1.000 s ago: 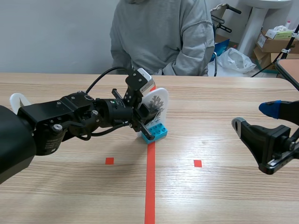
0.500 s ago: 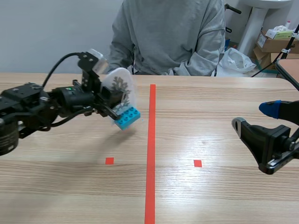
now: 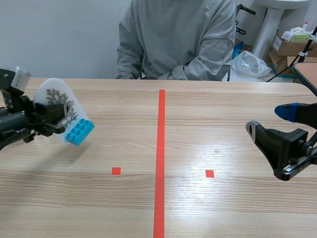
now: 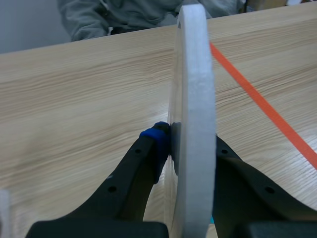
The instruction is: Do the leaf sorting experiment
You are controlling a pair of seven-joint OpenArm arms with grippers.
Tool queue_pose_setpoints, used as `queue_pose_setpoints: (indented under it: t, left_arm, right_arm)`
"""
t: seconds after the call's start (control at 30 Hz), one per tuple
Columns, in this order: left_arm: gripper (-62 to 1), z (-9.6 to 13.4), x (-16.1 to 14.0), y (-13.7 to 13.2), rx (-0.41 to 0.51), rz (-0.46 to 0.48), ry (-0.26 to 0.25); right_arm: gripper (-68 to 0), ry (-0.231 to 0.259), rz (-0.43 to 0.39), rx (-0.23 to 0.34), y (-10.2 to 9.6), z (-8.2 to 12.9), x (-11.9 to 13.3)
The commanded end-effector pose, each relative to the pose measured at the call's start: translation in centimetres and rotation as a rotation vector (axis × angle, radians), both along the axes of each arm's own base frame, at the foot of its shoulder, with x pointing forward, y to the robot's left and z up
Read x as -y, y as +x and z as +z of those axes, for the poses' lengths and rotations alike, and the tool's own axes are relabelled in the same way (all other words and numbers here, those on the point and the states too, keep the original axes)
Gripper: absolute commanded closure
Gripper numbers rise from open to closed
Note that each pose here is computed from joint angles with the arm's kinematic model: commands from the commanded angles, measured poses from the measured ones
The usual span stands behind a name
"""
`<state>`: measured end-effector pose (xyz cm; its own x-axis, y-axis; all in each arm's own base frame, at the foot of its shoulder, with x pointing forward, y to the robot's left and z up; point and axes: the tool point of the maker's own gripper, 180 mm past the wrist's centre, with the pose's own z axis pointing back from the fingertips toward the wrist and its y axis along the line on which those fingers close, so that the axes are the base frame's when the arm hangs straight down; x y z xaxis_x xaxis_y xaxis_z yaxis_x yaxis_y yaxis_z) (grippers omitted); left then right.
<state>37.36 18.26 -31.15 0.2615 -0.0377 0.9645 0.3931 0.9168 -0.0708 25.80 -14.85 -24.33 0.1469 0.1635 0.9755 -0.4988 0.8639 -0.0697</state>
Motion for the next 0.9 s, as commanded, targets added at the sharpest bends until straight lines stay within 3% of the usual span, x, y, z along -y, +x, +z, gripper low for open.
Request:
queue_pose_setpoints:
  t: [0.0,0.27,0.5,0.7,0.87]
  left_arm:
    - [-4.2,1.2,-0.7,0.4,0.04,0.023,-0.019]
    - [-4.2,0.4,-5.9,-1.4,0.027,0.18,-0.012]
    - [-4.2,0.0,-10.6,-2.4,0.022,0.358,0.044]
    - [-4.2,-0.4,-11.1,-2.6,0.012,0.365,0.097]
    - [-4.2,-0.6,-11.0,-2.6,0.007,0.36,0.102]
  right_arm:
    - [-41.1,0.013,-0.003,0.031,0.5,0.9,0.0]
    - [-41.1,0.013,-0.003,0.031,0.5,0.9,0.0]
    - [-41.1,0.013,-0.003,0.031,0.5,0.9,0.0]
    - [-41.1,0.013,-0.003,0.031,0.5,0.9,0.0]
    - [-41.1,0.013,-0.003,0.031,0.5,0.9,0.0]
